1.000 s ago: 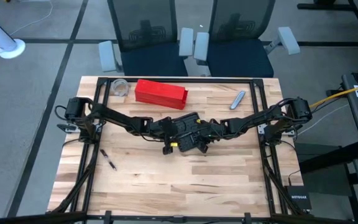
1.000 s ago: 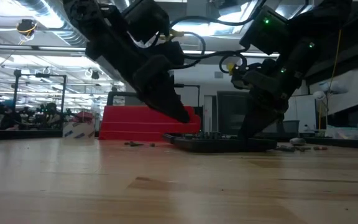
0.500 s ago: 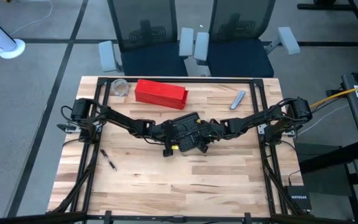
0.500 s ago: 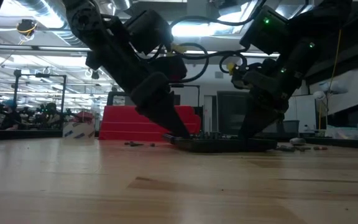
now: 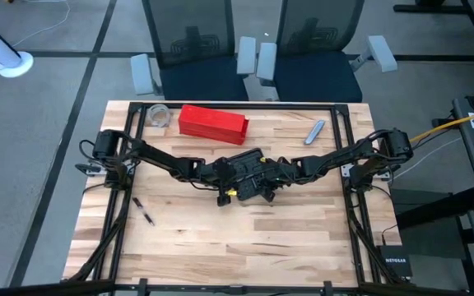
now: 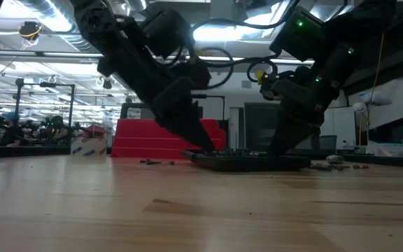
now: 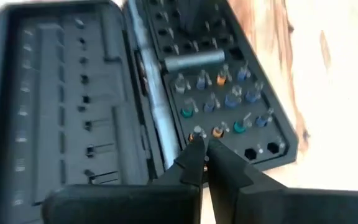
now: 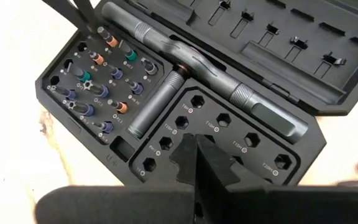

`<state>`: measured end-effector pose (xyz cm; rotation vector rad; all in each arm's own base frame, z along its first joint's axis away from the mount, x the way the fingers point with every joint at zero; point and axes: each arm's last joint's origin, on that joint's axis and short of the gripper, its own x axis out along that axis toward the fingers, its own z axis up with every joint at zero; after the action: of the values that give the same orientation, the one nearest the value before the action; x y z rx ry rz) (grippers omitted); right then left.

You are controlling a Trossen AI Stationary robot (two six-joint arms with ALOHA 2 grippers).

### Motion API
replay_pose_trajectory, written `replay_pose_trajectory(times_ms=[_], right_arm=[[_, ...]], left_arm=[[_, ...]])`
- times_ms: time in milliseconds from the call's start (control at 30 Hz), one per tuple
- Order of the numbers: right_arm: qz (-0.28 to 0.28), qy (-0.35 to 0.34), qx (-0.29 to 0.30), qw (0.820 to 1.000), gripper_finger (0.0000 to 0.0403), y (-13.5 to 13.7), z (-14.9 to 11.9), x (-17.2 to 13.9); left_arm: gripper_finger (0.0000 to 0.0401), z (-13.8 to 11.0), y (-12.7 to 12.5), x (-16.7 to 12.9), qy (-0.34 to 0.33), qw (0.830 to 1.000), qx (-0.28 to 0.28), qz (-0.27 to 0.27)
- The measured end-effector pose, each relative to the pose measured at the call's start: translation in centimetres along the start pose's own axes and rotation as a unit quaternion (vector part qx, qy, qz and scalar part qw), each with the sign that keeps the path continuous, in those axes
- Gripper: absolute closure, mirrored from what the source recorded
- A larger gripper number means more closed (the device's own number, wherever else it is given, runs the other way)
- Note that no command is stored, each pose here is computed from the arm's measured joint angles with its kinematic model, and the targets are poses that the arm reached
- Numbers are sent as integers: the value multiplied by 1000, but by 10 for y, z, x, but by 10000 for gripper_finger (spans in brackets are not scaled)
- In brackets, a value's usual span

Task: Prefit tool cases
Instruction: Remove the screwdriver bit from the tool case

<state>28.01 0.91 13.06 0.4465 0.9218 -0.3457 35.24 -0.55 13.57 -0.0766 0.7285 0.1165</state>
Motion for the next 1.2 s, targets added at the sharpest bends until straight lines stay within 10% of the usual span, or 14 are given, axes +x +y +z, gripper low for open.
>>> replay_pose_trajectory(times_ms=[267,700,1200], right_arm=[[-1,1,0,1000,400,0,0,0],[-1,1,0,1000,400,0,0,0],[-8,-5,-4,1000,400,0,2,-1]], left_arm=[[400,17,8,-34,-4,998,52,22],[399,-9,44,-60,184,973,110,80],[297,18,44,-64,134,987,70,62]])
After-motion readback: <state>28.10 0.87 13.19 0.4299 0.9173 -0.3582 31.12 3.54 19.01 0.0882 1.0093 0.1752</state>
